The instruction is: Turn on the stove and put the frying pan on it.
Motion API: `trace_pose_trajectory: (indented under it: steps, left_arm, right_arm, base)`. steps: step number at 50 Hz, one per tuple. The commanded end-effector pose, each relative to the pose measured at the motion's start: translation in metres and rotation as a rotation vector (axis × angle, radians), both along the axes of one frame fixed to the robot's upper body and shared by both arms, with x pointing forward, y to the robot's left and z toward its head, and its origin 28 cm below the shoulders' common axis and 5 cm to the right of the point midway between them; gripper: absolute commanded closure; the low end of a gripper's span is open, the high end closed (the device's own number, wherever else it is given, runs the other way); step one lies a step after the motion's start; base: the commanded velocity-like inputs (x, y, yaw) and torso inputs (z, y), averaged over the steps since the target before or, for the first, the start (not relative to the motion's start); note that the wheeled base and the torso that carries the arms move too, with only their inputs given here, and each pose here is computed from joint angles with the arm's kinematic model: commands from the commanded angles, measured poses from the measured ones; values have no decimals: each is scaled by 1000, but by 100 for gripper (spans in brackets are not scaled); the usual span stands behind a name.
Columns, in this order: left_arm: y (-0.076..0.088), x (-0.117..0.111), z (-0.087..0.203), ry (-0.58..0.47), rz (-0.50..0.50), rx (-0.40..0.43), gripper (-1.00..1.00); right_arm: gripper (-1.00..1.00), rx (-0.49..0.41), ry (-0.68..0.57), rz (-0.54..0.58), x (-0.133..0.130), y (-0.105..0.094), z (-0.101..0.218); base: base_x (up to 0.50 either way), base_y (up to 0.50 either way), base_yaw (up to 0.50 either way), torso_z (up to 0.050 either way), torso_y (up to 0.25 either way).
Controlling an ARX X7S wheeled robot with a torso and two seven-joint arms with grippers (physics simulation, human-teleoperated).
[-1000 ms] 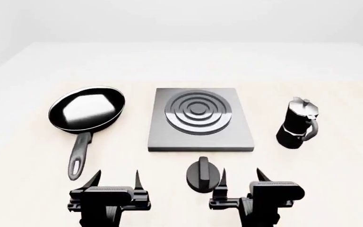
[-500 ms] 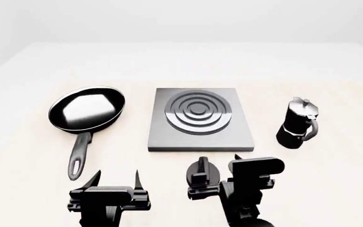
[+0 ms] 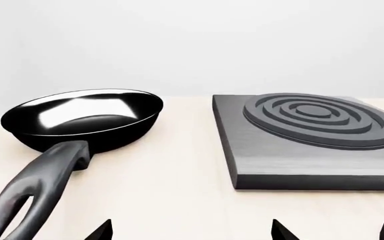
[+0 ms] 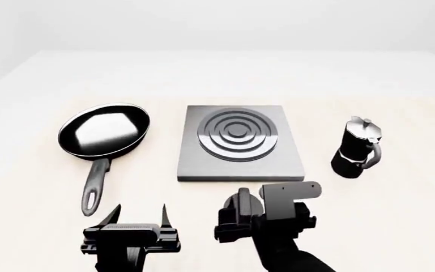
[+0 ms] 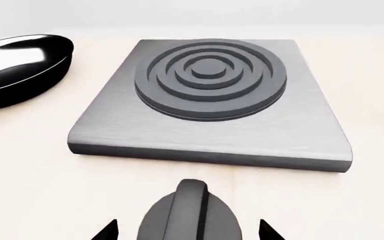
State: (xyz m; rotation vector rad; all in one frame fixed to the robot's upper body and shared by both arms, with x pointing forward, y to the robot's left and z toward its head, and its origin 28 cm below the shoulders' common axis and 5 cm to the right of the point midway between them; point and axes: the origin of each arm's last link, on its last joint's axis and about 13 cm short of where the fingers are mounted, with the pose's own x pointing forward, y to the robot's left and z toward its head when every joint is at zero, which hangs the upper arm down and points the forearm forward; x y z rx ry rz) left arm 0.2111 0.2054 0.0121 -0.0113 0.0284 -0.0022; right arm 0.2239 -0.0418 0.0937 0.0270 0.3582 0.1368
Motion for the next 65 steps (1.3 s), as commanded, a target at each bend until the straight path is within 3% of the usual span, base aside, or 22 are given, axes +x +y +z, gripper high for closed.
trace_pose_trajectory:
  steps: [1, 43, 61, 65]
  left_arm:
    - [0, 0, -1, 0, 0, 0, -100]
    - [0, 0, 0, 2, 0, -2, -100]
    - [0, 0, 0, 3, 1, -4, -100]
    - [0, 0, 0, 4, 1, -5, -100]
  right_arm:
    - [-100, -4, 59, 3, -1, 2, 0]
    - [-100, -12, 150, -24, 11, 0, -28]
    - [-100, -114, 146, -183, 10, -14, -25]
    - [-100, -174, 132, -242, 9, -20, -23]
  base:
    - [0, 0, 0, 0, 0]
    - [0, 0, 0, 0, 0]
    - [0, 0, 0, 0, 0]
    - [0, 0, 0, 0, 0]
